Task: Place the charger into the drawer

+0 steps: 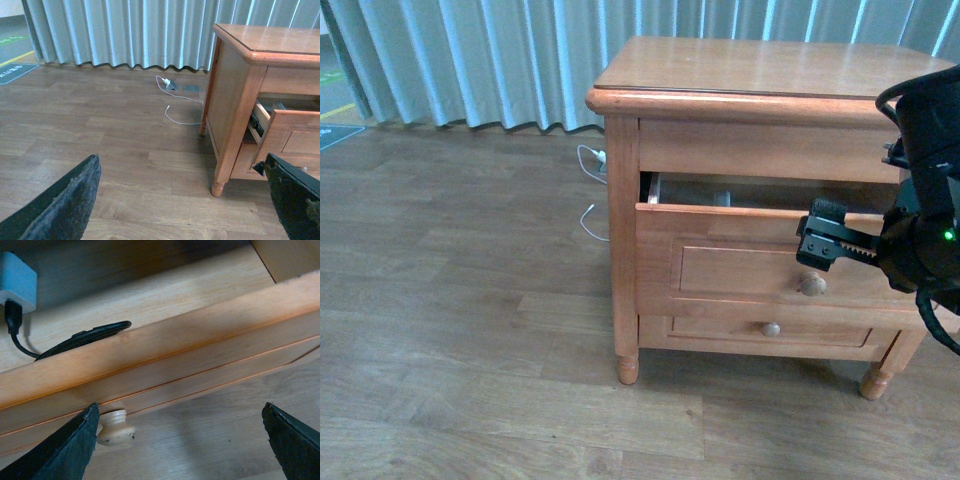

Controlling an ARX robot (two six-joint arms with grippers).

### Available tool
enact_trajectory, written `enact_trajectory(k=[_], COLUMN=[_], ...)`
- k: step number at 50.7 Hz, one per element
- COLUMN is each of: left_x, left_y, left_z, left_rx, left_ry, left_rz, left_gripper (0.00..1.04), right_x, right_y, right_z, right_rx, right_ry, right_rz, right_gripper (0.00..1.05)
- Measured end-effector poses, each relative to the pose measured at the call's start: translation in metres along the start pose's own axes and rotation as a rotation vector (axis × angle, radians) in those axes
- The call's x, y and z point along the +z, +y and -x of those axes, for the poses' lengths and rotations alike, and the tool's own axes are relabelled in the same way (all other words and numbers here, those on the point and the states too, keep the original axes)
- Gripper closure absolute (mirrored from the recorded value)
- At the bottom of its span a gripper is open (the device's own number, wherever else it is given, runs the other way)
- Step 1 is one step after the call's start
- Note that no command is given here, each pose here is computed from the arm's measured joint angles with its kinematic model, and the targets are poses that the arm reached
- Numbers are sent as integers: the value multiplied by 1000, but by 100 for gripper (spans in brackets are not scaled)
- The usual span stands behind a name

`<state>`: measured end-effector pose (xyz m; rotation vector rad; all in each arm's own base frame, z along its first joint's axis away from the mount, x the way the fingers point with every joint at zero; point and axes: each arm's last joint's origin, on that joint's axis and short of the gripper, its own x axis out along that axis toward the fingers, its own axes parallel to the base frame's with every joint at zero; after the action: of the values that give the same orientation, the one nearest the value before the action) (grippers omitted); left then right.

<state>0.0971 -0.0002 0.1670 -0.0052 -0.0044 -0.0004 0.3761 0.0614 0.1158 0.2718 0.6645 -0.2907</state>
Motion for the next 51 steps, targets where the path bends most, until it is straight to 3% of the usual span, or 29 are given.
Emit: enact_trajectory(k=[26,51], left_x=[0,0], left_y=[0,0], left_z=[0,0], left_rx=[0,0], left_ry=[0,0], left_rz=[0,0], left_gripper=[6,6], right_x=[28,31], right_y=[22,32], right_z=[-31,-49], right_rx=[-65,-91], right_ry=[-89,-118], right_rz=[-220,-303], right_gripper=[8,8])
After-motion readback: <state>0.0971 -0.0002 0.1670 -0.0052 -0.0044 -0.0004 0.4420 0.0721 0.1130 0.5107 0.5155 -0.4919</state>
